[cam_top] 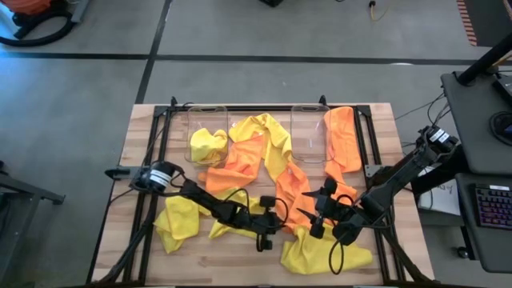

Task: Sort microfiber towel by color & place in baskets
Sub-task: Put the orange microfiber cloth into the right transparent bin

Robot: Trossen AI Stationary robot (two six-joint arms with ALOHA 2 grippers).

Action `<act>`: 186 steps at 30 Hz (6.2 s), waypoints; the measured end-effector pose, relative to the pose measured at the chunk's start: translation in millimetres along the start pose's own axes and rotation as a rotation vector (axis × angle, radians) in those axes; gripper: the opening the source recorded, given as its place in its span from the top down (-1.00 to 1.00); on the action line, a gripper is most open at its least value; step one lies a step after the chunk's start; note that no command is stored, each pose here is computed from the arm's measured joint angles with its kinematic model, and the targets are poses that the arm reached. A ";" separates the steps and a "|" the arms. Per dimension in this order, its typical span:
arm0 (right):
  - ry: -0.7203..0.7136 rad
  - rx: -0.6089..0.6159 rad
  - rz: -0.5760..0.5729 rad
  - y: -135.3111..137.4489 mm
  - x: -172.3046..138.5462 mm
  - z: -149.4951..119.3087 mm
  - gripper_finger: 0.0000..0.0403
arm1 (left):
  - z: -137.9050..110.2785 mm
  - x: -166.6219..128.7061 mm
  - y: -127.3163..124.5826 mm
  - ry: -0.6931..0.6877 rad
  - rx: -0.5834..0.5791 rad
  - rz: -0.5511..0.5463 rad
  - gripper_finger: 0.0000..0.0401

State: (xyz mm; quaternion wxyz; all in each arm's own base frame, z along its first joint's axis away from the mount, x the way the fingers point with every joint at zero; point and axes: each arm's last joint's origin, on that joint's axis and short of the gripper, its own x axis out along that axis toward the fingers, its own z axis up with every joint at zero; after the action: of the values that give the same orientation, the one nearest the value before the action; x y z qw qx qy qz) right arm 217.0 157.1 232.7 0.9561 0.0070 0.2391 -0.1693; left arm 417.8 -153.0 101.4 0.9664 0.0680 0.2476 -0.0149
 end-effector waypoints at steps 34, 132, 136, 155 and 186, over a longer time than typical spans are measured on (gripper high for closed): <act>-0.008 -0.044 0.096 10.8 32.9 5.8 -0.22 | 101.2 -117.9 36.9 -0.358 -0.016 0.049 1.00; 0.258 0.451 -0.412 -276.3 113.3 -19.8 0.96 | 93.5 -277.5 15.6 -0.146 -0.164 0.307 0.09; 0.256 0.538 -0.327 -281.4 112.9 -20.9 0.96 | 93.3 -277.5 15.6 -0.144 -0.164 0.308 0.09; 0.434 0.616 -0.272 -281.3 110.4 -38.6 0.96 | 86.9 -262.5 10.9 -0.105 -0.147 0.330 0.09; 0.434 0.627 -0.289 -281.4 108.7 -38.4 -0.21 | 74.3 -259.1 14.0 -0.038 -0.258 0.366 0.09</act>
State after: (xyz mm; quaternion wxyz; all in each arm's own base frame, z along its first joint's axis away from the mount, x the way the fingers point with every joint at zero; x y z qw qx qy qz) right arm 197.6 -139.4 167.7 0.8011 0.3002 0.3708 -0.3614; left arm 226.8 -150.7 292.1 0.9581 -0.0127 0.2129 0.1913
